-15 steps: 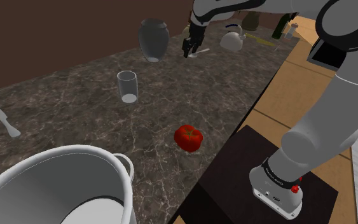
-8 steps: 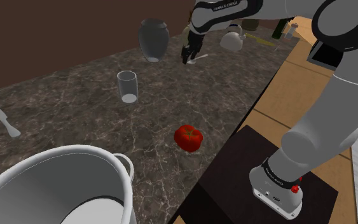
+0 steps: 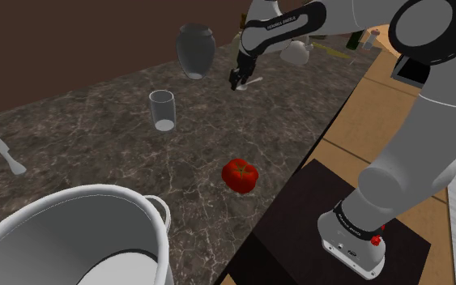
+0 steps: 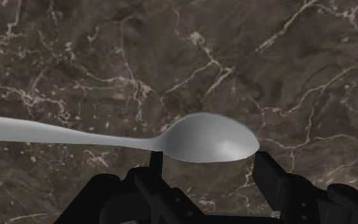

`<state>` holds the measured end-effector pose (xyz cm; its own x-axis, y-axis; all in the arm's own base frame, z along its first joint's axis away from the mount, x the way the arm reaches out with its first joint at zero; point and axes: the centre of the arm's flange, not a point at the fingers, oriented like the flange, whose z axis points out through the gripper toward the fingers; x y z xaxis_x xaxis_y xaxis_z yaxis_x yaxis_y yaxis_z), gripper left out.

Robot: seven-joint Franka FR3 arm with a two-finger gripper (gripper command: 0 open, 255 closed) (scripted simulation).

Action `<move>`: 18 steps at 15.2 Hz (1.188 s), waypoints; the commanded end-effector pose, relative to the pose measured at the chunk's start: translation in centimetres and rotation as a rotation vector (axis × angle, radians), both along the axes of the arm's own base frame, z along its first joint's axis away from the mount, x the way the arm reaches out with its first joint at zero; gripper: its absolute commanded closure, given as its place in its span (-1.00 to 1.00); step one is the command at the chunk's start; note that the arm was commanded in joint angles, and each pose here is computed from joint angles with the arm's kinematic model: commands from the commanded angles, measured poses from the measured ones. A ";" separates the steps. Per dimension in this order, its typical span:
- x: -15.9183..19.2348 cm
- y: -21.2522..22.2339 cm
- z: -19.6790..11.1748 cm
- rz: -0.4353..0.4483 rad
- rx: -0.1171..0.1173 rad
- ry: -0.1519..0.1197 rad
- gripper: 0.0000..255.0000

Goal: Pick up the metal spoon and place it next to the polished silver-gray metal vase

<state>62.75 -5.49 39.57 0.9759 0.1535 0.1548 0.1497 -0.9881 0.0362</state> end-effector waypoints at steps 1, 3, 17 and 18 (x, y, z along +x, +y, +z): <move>-0.1 0.0 -1.0 0.000 0.000 -0.001 1.00; -0.1 0.0 -2.0 0.000 0.000 -0.001 1.00; -0.1 0.0 -5.1 0.000 0.000 -0.001 -1.00; -0.1 0.0 -5.1 0.000 0.000 -0.001 -1.00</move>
<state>62.70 -5.53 34.51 0.9759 0.1534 0.1553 0.1495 -0.9881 0.0363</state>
